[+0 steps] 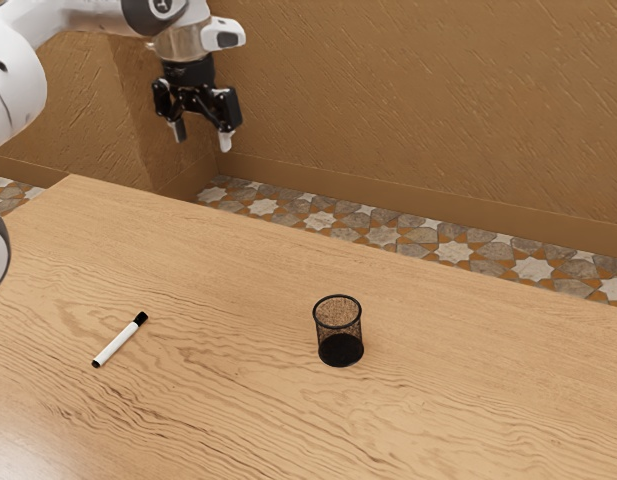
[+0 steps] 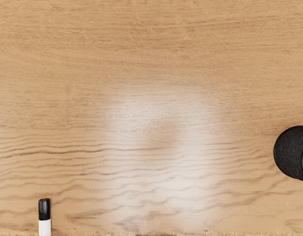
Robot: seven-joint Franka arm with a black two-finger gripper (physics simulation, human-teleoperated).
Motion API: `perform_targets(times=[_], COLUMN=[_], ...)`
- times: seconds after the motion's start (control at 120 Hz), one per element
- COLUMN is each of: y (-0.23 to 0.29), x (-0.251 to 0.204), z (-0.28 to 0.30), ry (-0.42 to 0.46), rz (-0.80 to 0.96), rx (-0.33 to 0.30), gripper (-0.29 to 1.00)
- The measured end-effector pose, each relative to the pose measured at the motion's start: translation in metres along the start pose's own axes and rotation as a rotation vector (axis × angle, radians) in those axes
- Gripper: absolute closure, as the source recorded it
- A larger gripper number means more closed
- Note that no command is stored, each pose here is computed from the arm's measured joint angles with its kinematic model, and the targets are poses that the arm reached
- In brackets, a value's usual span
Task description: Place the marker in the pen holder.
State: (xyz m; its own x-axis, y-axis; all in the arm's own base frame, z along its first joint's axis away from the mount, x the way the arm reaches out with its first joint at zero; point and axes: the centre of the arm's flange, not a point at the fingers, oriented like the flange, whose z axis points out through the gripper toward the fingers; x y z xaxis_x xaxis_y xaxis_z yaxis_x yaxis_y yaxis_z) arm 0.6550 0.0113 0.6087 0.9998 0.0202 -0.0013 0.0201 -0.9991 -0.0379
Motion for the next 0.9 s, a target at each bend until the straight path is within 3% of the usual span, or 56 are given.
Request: perform_targets(times=[0.3, 0.433, 0.525, 0.692, 0.9], y=[0.005, -0.008, -0.034, -0.08, -0.119], x=[0.012, 0.032, 0.027, 0.003, -0.075], z=[0.021, 0.06, 0.137, 0.207, 0.238], ry=[-0.022, -0.03, -0.131, -0.191, -0.243], rz=[0.028, 0.013, -0.012, -0.015, -0.032], rx=[0.003, 0.015, 0.01, 0.036, -0.025], gripper=[0.0, 0.0, 0.0, 0.0, 0.0])
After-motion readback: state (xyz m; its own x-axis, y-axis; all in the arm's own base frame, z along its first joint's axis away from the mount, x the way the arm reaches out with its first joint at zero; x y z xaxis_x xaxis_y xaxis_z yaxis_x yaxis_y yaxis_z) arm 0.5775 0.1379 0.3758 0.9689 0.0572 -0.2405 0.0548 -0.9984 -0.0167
